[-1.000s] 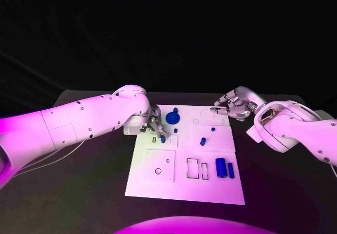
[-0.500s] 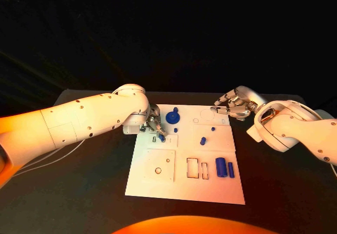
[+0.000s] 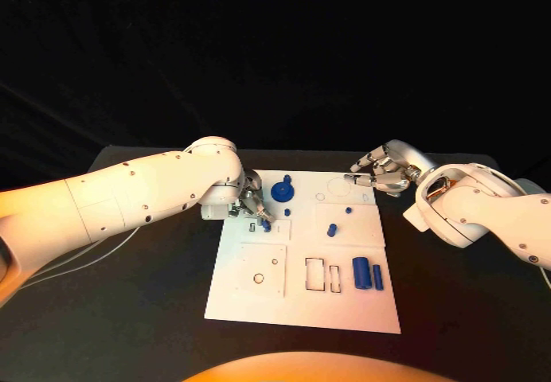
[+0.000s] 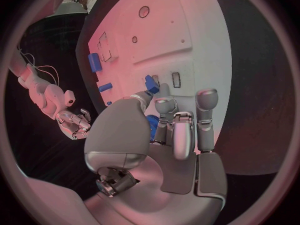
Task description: Assemble the parts on the task board
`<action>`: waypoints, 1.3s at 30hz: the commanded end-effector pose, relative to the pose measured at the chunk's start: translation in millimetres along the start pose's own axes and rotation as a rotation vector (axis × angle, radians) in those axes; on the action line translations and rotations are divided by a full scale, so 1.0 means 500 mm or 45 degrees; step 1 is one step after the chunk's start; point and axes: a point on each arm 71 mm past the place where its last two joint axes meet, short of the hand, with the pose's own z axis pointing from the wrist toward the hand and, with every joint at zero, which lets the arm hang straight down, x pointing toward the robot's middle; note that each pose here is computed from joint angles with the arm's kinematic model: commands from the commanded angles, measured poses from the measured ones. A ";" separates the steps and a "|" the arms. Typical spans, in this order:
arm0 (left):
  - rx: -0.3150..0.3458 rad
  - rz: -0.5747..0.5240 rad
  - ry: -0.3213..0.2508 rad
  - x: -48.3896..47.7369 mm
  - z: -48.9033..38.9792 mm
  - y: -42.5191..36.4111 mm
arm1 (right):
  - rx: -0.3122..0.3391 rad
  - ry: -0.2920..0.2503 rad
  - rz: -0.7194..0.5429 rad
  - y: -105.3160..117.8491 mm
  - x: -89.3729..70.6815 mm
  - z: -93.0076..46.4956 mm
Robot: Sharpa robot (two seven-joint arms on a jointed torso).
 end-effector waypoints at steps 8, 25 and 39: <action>-0.063 0.005 0.014 0.000 -0.001 0.007 | -0.006 0.012 -0.007 0.000 0.002 0.000; -0.063 0.002 0.018 0.001 -0.001 0.009 | -0.004 0.011 -0.008 -0.001 0.002 0.000; -0.044 -0.033 0.047 0.004 -0.001 0.008 | -0.003 0.012 -0.008 -0.002 0.002 0.001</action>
